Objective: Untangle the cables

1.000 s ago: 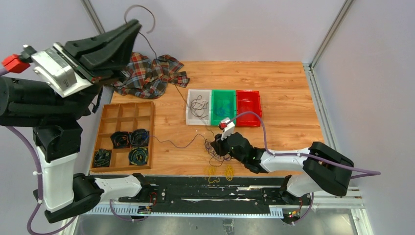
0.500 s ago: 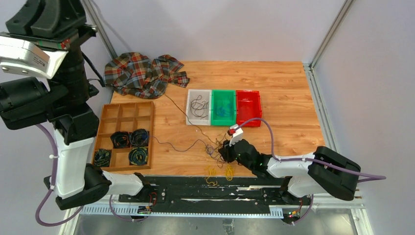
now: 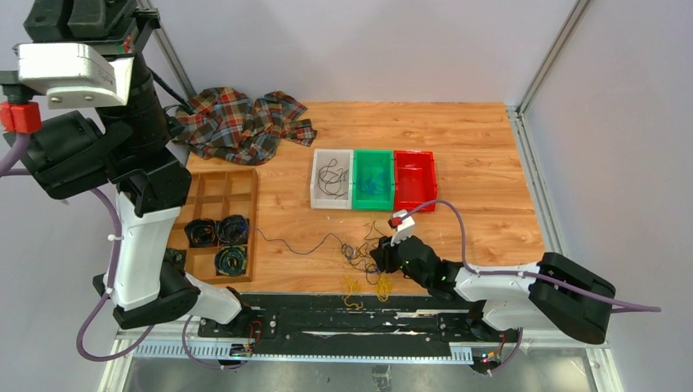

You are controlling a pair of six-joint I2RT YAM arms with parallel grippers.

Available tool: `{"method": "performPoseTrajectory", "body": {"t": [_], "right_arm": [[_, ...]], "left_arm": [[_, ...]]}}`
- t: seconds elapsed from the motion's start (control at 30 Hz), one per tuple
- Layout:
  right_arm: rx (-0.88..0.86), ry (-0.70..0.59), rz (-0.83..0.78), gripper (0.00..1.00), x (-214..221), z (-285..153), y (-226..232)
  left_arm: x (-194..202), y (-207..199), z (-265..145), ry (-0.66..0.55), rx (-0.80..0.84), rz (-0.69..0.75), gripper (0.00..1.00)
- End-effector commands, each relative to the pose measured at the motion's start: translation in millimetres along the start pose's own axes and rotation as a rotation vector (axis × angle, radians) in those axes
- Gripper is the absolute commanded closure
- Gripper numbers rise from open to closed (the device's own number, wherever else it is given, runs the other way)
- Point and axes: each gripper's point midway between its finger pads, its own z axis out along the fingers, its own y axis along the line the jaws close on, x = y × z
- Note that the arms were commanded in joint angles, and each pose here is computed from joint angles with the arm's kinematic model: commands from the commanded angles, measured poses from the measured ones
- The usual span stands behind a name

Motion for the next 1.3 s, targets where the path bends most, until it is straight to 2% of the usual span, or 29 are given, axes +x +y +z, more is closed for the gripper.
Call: {"method": "performPoseTrajectory", "body": {"t": [0.0, 0.23, 0.5, 0.63, 0.87, 1.13, 1.27], "right_arm": [[0.029, -0.02, 0.009, 0.66, -3, -6, -5], [0.045, -0.061, 0.006, 0.65, -24, -13, -4], [0.047, -0.189, 0.012, 0.5, -78, -31, 3], [0.048, -0.24, 0.018, 0.5, -100, -40, 6], [0.117, -0.338, 0.051, 0.47, -121, -49, -7], [0.118, -0.327, 0.042, 0.47, -123, -45, -4], [0.123, -0.327, 0.044, 0.47, -122, -47, -6]], "left_arm": [[1, -9, -3, -0.004, 0.033, -0.004, 0.99], [24, -48, -20, 0.059, 0.177, -0.001, 0.99], [47, -78, -33, 0.129, 0.273, 0.001, 0.99], [53, -91, -37, 0.144, 0.311, -0.014, 0.99], [72, -124, -52, 0.187, 0.404, -0.051, 0.99], [116, -161, -79, 0.319, 0.488, -0.002, 0.99], [135, -159, -88, 0.329, 0.462, 0.028, 0.99]]}}
